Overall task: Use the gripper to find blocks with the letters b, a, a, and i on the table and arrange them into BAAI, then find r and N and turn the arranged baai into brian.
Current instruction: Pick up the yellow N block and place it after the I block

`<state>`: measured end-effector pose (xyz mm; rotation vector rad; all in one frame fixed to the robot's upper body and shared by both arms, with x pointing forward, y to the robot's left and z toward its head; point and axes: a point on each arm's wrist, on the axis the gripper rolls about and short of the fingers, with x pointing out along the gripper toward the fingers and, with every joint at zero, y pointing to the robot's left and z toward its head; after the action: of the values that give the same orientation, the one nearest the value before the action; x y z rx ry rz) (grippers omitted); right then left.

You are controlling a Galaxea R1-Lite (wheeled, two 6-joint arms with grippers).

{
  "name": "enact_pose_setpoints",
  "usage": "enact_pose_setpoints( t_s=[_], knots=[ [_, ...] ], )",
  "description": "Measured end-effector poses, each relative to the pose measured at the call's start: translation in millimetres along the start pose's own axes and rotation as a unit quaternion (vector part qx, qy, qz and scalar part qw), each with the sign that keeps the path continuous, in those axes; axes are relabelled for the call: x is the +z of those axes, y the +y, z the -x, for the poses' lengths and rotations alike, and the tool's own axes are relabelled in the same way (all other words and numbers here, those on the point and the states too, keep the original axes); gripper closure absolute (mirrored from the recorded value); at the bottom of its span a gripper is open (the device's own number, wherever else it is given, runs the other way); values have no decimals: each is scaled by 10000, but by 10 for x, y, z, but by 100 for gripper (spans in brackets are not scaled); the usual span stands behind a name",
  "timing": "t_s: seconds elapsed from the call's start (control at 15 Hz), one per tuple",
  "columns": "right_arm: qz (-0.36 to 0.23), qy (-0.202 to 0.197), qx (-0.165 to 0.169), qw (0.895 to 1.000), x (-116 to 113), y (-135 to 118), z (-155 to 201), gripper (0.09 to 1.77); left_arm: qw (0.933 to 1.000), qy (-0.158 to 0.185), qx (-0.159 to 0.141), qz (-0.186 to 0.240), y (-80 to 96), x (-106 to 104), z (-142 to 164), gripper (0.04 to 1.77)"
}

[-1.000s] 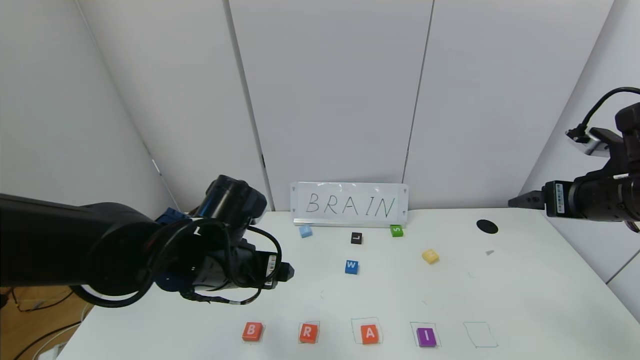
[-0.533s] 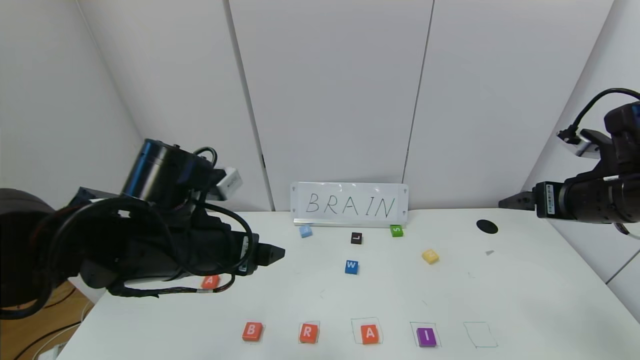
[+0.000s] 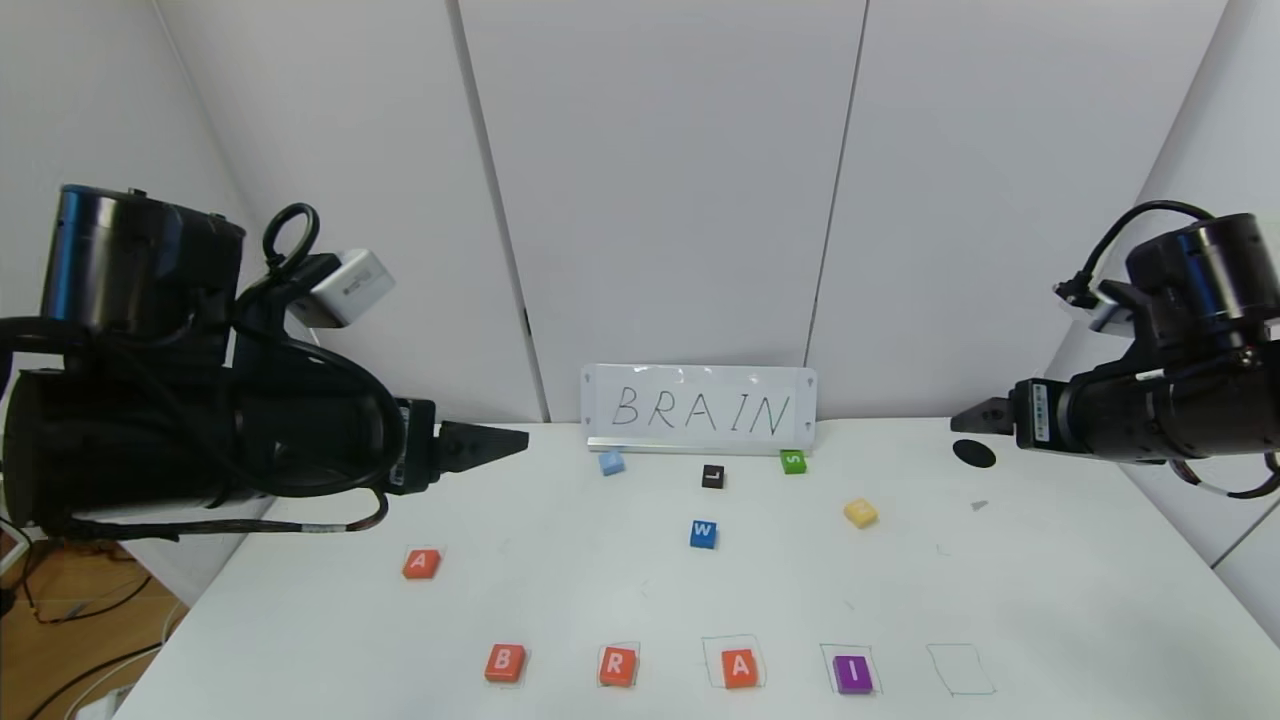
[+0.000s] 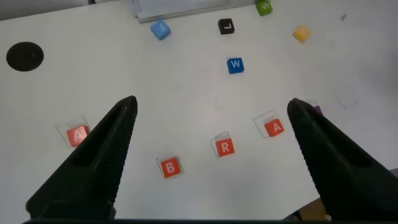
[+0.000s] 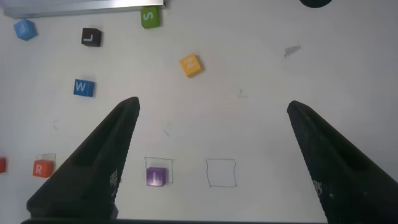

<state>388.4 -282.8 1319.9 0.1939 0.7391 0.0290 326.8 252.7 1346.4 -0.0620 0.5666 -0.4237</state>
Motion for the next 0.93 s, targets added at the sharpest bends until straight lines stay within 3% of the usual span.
enact_pose_setpoints(
  t_s=[0.27, 0.53, 0.73, 0.93],
  knots=[
    [-419, 290, -162, 9986, -70, 231, -336, 15, 9997, -71, 143, 177, 202, 38, -83, 9],
    [-922, 563, -604, 9923, -136, 410, -799, 15, 9996, 28, 224, 161, 266, 18, -156, 9],
    [-1525, 961, -941, 9791, -114, 517, -1024, 15, 9995, 75, 239, 175, 282, 8, -188, 9],
    [-2223, 1268, -1262, 9584, -13, 638, -1166, 15, 9995, 101, 248, 176, 289, 2, -204, 9]
  ],
)
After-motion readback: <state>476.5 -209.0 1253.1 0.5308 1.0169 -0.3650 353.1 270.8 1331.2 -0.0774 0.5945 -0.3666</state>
